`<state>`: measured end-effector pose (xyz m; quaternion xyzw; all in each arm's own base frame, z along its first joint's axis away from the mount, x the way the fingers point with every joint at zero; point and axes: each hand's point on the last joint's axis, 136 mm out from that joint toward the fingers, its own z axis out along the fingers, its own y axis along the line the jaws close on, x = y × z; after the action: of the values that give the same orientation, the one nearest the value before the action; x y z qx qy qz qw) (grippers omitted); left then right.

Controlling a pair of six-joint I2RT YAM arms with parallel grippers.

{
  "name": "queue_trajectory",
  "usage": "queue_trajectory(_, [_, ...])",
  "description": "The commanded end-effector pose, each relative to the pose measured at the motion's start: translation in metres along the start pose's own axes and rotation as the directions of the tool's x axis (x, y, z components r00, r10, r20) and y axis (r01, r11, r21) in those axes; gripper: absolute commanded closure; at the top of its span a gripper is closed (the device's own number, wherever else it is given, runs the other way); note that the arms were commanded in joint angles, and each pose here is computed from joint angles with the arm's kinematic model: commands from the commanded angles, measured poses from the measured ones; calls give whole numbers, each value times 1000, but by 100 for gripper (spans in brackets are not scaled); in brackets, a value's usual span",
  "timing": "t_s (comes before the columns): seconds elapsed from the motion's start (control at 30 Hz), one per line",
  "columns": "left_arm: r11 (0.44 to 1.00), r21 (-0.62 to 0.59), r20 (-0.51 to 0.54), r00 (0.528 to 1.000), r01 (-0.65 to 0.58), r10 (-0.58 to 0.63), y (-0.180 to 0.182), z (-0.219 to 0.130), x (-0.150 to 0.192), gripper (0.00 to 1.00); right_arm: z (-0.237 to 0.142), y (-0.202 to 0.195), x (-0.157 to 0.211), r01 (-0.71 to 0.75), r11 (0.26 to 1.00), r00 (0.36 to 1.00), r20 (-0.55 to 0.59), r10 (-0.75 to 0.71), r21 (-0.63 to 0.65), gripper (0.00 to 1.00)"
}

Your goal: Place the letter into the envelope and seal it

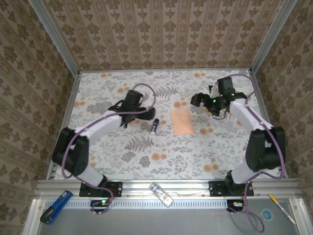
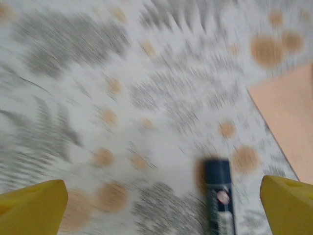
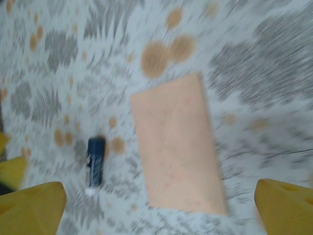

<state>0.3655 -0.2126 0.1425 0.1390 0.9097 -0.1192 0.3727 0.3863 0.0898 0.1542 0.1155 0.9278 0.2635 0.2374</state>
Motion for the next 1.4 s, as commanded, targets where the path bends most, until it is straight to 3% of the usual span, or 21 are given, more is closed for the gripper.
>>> queue_trajectory(0.0, [987, -152, 250, 964, -55, 92, 45, -29, -38, 0, -26, -36, -30, 48, 979, 977, 196, -88, 199, 0])
queue_trajectory(0.13, [934, -353, 284, 946, -45, 153, 108, -45, -39, 0, -40, -77, -43, 19, 920, 942, 300, -148, 392, 0])
queue_trajectory(0.2, [911, -413, 276, 954, 6, 118, 135, -52, -35, 0, -41, -96, -44, 19, 882, 923, 330, -196, 471, 0])
queue_trajectory(0.4, [936, -350, 365, 926, 42, 95, 171, -58, -13, 0, -50, -112, -47, 68, 851, 816, 462, -348, 520, 0])
queue_trajectory(0.6, [914, -397, 374, 924, 78, 83, 202, -49, 19, 0, -49, -122, -48, 87, 852, 740, 539, -402, 516, 0])
queue_trajectory(0.83, [938, -337, 432, 898, 76, 82, 211, -18, 42, 0, -32, -123, -40, 128, 891, 695, 601, -394, 436, 0])
queue_trajectory(1.0, [955, -295, 474, 874, 41, 109, 203, -19, 43, 0, -23, -127, -32, 147, 893, 685, 608, -402, 424, 0])
queue_trajectory(1.13, [962, -271, 441, 893, 33, 94, 202, -13, 42, 0, -2, -116, -27, 235, 864, 685, 555, -473, 446, 0])
queue_trajectory(1.2, [964, -264, 432, 897, 30, 91, 202, -11, 42, 0, 5, -112, -24, 270, 851, 656, 561, -506, 452, 0])
queue_trajectory(1.37, [961, -273, 424, 902, 37, 85, 204, -10, 42, 0, 3, -117, -24, 243, 858, 665, 567, -486, 452, 0])
